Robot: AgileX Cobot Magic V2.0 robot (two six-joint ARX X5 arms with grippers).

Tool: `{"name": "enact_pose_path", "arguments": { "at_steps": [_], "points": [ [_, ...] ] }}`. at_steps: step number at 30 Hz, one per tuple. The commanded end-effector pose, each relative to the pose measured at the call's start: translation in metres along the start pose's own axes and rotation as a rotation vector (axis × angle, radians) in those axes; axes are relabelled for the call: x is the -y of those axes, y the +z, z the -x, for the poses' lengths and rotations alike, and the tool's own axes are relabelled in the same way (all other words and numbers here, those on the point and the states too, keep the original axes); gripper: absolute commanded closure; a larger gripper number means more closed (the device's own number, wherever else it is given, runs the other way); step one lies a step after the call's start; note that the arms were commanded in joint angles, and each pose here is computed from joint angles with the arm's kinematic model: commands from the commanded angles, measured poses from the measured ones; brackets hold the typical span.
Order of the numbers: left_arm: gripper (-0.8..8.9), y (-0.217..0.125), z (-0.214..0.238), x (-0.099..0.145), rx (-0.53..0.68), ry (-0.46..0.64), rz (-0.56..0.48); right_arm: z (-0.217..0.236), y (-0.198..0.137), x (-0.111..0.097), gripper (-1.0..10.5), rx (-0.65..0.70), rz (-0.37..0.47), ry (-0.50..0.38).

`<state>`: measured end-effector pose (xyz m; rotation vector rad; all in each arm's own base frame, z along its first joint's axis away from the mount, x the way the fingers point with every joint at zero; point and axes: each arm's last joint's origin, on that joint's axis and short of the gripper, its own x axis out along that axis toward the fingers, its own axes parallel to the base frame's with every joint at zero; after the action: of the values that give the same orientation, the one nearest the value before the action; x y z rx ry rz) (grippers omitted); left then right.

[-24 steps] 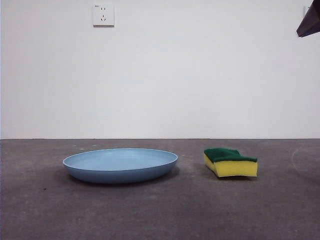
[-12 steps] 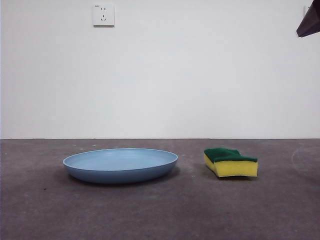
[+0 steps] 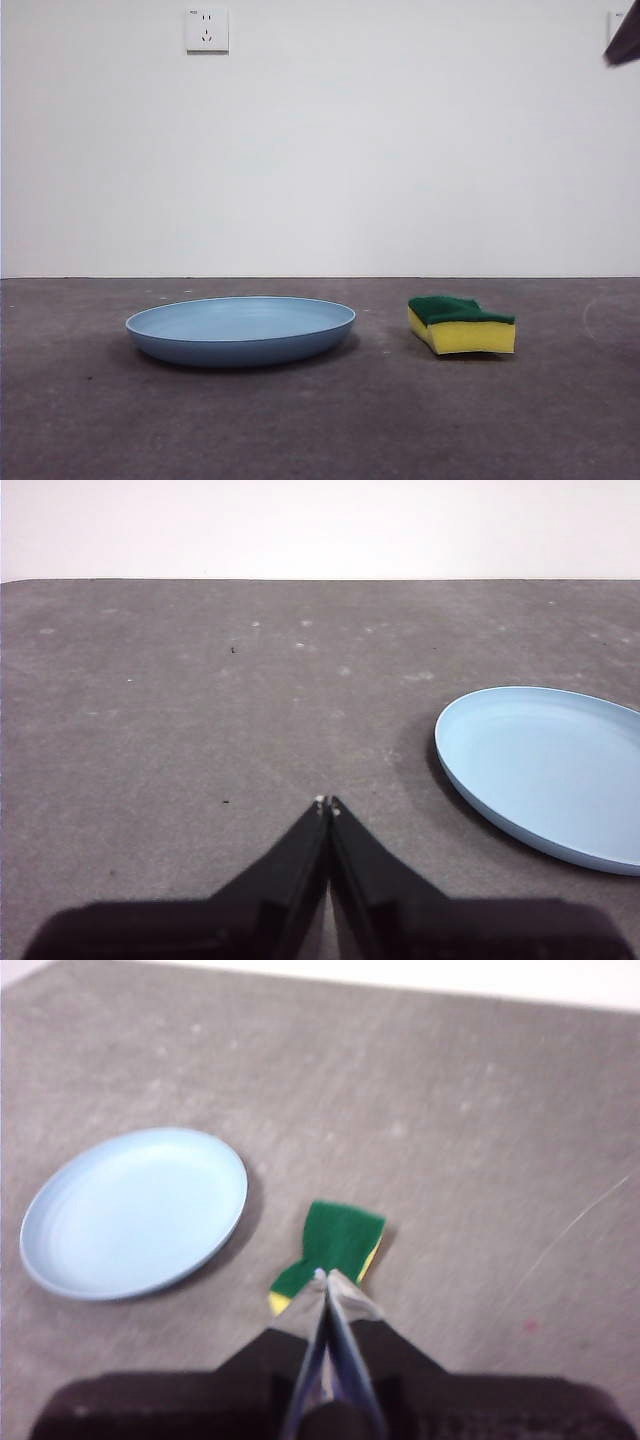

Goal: Pick up the plate,pick up the cloth,clean the plate with the cloth

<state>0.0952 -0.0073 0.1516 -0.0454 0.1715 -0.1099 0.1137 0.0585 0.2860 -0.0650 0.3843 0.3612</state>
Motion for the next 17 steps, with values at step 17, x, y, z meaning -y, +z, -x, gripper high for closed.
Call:
{"name": "enact_pose_path", "arguments": {
  "at_steps": [17],
  "points": [
    [8.16, -0.004, -0.001, -0.001, -0.01, 0.004, 0.008, 0.0, -0.086, 0.04, 9.5, 0.318, -0.094, -0.232]
  ]
}}
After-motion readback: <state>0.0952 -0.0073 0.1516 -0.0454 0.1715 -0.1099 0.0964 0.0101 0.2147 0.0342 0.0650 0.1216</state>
